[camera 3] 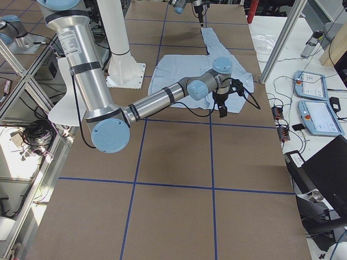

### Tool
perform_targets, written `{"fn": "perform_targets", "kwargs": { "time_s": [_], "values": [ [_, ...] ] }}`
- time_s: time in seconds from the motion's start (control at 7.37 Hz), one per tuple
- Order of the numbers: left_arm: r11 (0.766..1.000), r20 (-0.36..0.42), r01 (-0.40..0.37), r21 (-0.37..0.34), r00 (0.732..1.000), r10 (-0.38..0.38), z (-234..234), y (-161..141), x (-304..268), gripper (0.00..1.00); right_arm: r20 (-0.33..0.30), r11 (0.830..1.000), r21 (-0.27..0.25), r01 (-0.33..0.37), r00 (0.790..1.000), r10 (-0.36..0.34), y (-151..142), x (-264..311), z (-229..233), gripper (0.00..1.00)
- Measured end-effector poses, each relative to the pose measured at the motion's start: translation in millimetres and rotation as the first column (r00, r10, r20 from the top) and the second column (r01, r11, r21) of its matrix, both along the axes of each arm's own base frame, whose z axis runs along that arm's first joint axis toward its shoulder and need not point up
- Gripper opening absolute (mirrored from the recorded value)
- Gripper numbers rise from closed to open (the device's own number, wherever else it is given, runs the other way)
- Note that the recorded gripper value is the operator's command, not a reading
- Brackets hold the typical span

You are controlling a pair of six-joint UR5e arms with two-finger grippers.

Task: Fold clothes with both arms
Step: 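Grasp the sleeve cuff nearest the left gripper with the left gripper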

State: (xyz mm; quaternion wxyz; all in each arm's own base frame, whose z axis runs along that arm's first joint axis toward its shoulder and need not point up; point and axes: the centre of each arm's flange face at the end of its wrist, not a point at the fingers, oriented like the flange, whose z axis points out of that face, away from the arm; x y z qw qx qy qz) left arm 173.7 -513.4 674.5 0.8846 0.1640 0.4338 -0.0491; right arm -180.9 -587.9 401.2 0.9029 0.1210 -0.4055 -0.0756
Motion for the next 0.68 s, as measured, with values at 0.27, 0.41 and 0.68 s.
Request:
{"fn": "perform_targets", "kwargs": {
  "time_s": [0.27, 0.41, 0.68],
  "values": [
    [1.0, -0.002, -0.014, 0.001, 1.0, 0.014, -1.9, 0.4, 9.0, 0.65, -0.001, 1.0, 0.0, -0.001, 1.0, 0.001, -0.1, 0.1, 0.0, 1.0],
    [1.0, -0.001, -0.015, 0.0, 1.0, 0.015, -1.7, 0.3, 10.3, 0.64, -0.001, 1.0, 0.001, -0.001, 1.0, 0.001, -0.2, 0.1, -0.2, 1.0],
    [1.0, 0.0, -0.016, -0.001, 1.0, 0.016, -1.5, -3.4, 12.6, 0.65, -0.001, 1.0, 0.002, -0.001, 1.0, 0.001, -0.4, -0.1, -0.8, 1.0]
  ]
}}
